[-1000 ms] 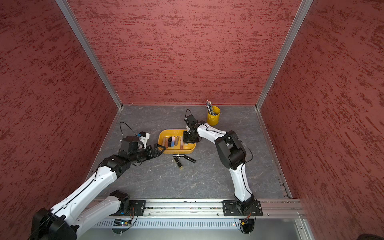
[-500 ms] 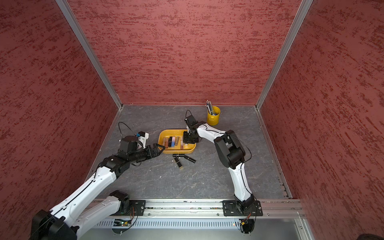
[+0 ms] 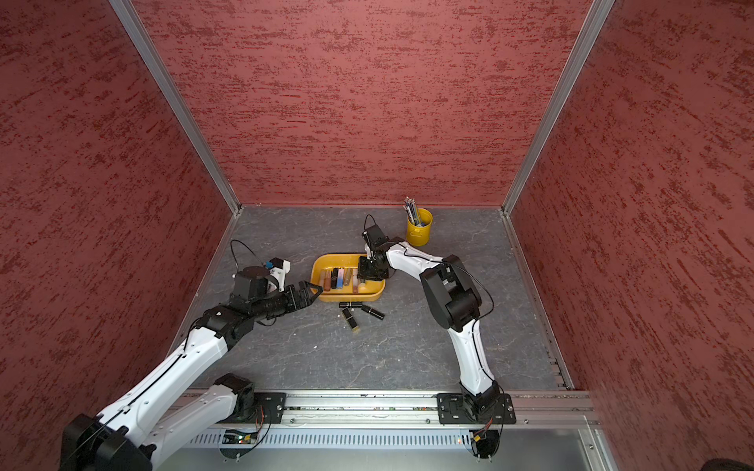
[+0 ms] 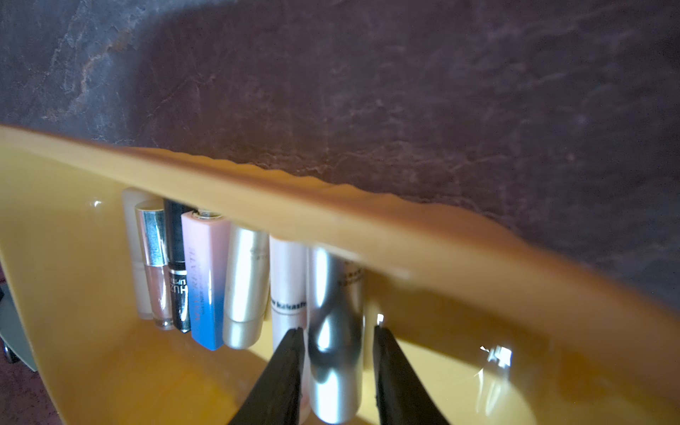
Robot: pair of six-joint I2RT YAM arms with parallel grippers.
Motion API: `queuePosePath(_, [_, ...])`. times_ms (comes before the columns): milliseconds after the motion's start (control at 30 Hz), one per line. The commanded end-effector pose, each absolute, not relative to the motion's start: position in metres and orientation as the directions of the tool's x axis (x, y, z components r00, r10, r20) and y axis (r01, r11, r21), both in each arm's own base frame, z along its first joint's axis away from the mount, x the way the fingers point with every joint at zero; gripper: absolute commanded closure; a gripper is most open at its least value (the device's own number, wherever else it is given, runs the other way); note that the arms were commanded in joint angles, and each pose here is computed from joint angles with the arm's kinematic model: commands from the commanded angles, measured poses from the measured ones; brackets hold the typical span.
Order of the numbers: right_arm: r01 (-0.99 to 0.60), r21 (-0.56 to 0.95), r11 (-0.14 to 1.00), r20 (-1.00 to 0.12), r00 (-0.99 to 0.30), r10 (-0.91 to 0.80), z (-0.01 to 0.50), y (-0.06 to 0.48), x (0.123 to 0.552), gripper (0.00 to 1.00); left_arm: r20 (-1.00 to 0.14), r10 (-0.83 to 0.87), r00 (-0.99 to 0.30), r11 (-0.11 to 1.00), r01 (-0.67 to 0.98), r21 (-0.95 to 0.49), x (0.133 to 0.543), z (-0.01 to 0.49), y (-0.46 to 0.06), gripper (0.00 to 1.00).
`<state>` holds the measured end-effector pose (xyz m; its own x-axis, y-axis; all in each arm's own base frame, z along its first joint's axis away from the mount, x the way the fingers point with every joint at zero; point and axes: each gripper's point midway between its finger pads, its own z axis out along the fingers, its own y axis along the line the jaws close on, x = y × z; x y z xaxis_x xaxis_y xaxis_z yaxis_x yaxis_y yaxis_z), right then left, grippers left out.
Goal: Put the lipstick into the storage box
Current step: Place the lipstick in the storage box.
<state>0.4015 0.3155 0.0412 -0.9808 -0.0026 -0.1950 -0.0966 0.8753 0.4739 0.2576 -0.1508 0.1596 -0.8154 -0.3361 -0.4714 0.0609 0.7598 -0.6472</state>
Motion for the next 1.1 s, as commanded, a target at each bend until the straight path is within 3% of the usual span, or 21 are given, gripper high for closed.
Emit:
queuePosePath(0, [-0.095, 0.516, 0.851, -0.200, -0.980, 0.012, 0.042, 0.326, 0.413, 0.64, -0.476, -0.324, -0.818, 0.759, 0.075, -0.647, 0.254, 0.159, -0.149, 0.00])
queuePosePath(400, [-0.113, 0.553, 0.826, -0.218, -0.976, 0.012, 0.059, 0.332, 0.414, 0.64, -0.477, -0.330, -0.814, 0.753, 0.078, -0.653, 0.250, 0.163, -0.147, 0.00])
queuePosePath(733, [-0.159, 0.517, 0.841, -0.306, -0.952, 0.008, 0.096, 0.317, 0.409, 0.56, -0.456, -0.344, -0.821, 0.709, 0.091, -0.700, 0.249, 0.168, -0.156, 0.00])
queuePosePath(1067, [-0.218, 0.501, 0.837, -0.372, -0.928, -0.019, 0.130, 0.299, 0.376, 0.53, -0.404, -0.360, -0.841, 0.639, 0.094, -0.763, 0.244, 0.164, -0.173, 0.00])
